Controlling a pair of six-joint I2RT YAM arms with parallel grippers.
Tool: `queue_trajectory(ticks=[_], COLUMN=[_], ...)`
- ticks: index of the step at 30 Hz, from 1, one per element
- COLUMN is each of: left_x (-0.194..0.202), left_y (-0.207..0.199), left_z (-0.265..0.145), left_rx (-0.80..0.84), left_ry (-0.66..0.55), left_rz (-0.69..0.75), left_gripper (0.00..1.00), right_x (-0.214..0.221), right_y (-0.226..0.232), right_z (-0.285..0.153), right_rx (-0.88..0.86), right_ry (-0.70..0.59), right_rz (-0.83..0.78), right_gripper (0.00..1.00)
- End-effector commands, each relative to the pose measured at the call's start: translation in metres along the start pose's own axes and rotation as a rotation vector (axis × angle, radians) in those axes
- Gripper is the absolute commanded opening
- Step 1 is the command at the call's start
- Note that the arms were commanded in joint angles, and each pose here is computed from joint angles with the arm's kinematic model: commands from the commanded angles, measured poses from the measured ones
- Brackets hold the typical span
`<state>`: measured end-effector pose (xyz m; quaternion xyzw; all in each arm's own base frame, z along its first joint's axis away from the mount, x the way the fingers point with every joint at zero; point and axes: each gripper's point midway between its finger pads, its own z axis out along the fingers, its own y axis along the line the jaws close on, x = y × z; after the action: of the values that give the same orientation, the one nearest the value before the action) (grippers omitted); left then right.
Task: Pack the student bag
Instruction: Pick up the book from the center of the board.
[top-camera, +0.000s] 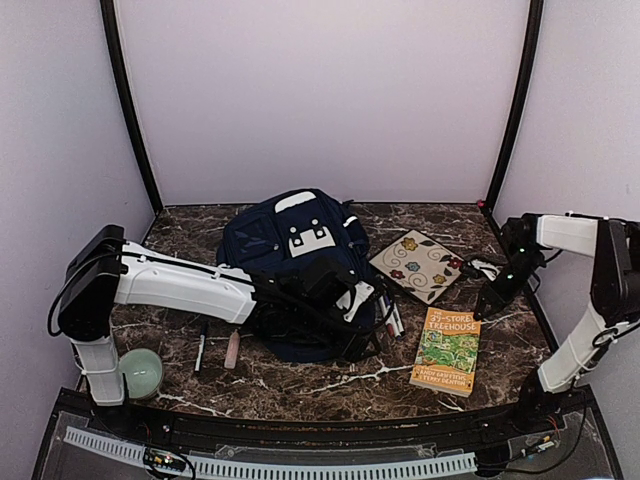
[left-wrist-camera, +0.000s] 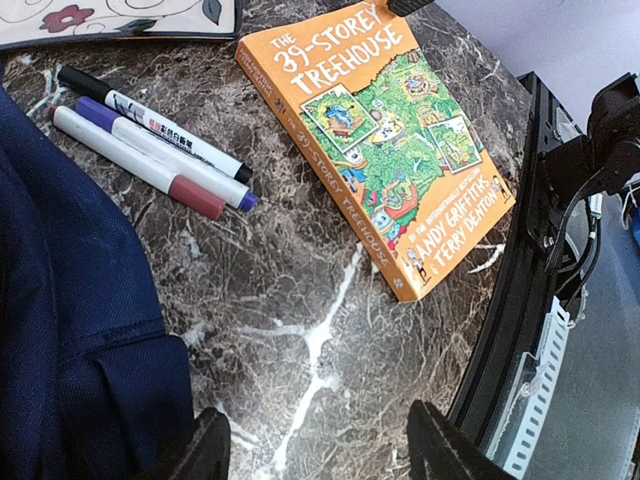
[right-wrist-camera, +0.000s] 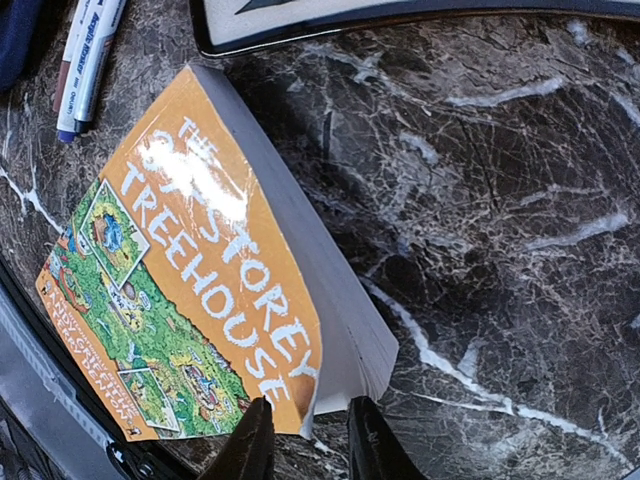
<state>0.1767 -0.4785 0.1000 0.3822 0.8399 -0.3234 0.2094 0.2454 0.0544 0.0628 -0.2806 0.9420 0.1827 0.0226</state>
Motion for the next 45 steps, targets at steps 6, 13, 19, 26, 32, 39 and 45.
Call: queue_trajectory(ticks=[6,13,19,26,32,39,45], left_x=[-0.007,-0.02,-0.033,-0.035,-0.031,-0.025,-0.024], left_y=[-0.002,-0.006,-0.017,-0.014,-0.001,0.009,0.013], left_z=[0.004,0.02,0.042,0.058,0.059,0.063,0.067], left_rx=[0.0,0.022,0.096,0.121,0.097,0.094,0.162], left_ry=[-0.012,-0.033,-0.038,-0.025,-0.021,-0.026,-0.057], left_rz=[0.011,-0.022,-0.076,-0.134,-0.181,-0.242,-0.31], left_gripper=[0.63,0.65,0.72,0.72,0.72,0.72,0.71], right_x=[-0.004,0.007,0.003,-0.01,-0.024,-0.044,-0.04], right_y=[-0.002,-0.004,-0.001,0.021,0.047,0.073,0.091], right_z=[0.016,0.021,0.024,0.033,0.042,0.008,-0.017], right_rx=[-0.073,-0.035,-0.019,-0.013,-0.034,-0.017,-0.003], right_ry=[0.021,0.029,-0.021,-0.033,-0.035,-0.14,-0.207], right_rz=[0.001,-0.097,-0.196,-0.293,-0.36,-0.425,-0.485], right_gripper=[0.1,0.0,0.0,0.0,0.0,0.0,0.0])
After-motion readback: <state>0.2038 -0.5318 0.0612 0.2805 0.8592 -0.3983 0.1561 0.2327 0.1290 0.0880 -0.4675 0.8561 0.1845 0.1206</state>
